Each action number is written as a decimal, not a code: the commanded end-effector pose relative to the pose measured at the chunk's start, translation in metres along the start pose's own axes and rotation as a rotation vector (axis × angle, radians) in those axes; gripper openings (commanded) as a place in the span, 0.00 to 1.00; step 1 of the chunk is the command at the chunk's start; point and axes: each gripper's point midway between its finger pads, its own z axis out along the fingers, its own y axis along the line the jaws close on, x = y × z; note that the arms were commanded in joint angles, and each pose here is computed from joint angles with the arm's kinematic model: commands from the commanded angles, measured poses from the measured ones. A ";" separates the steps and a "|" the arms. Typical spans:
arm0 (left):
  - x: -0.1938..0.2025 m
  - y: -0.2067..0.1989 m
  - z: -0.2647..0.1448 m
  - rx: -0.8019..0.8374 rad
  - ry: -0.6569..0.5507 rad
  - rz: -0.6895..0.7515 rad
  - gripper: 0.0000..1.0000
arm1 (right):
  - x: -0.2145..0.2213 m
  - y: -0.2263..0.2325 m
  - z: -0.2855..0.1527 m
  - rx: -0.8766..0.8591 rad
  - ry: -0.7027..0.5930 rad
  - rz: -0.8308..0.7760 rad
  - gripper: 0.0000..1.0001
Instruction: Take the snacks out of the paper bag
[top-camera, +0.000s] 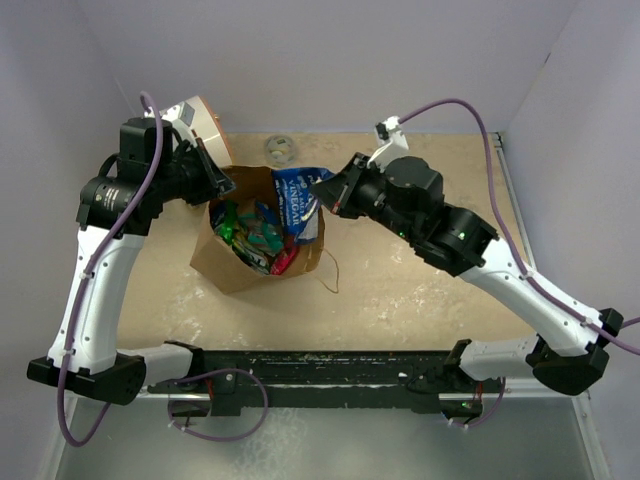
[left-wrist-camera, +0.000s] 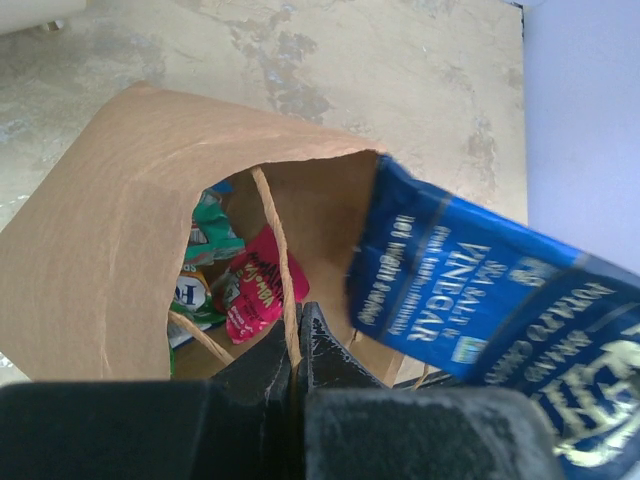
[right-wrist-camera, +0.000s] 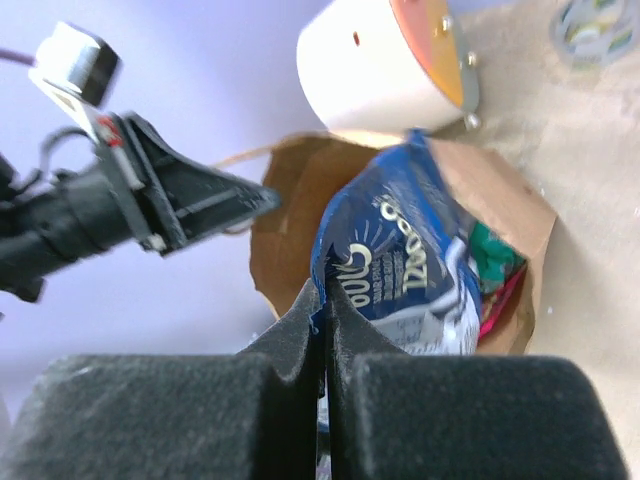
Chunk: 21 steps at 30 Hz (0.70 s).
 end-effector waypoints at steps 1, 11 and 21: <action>-0.009 -0.003 0.000 0.009 -0.032 -0.001 0.00 | -0.080 0.019 -0.047 0.019 -0.231 -0.040 0.00; -0.015 -0.009 -0.002 0.025 -0.040 0.021 0.00 | -0.162 -0.025 -0.088 0.369 -0.568 -0.167 0.00; -0.017 -0.012 -0.005 0.034 -0.044 0.036 0.00 | -0.156 -0.146 -0.053 0.647 -0.494 -0.177 0.00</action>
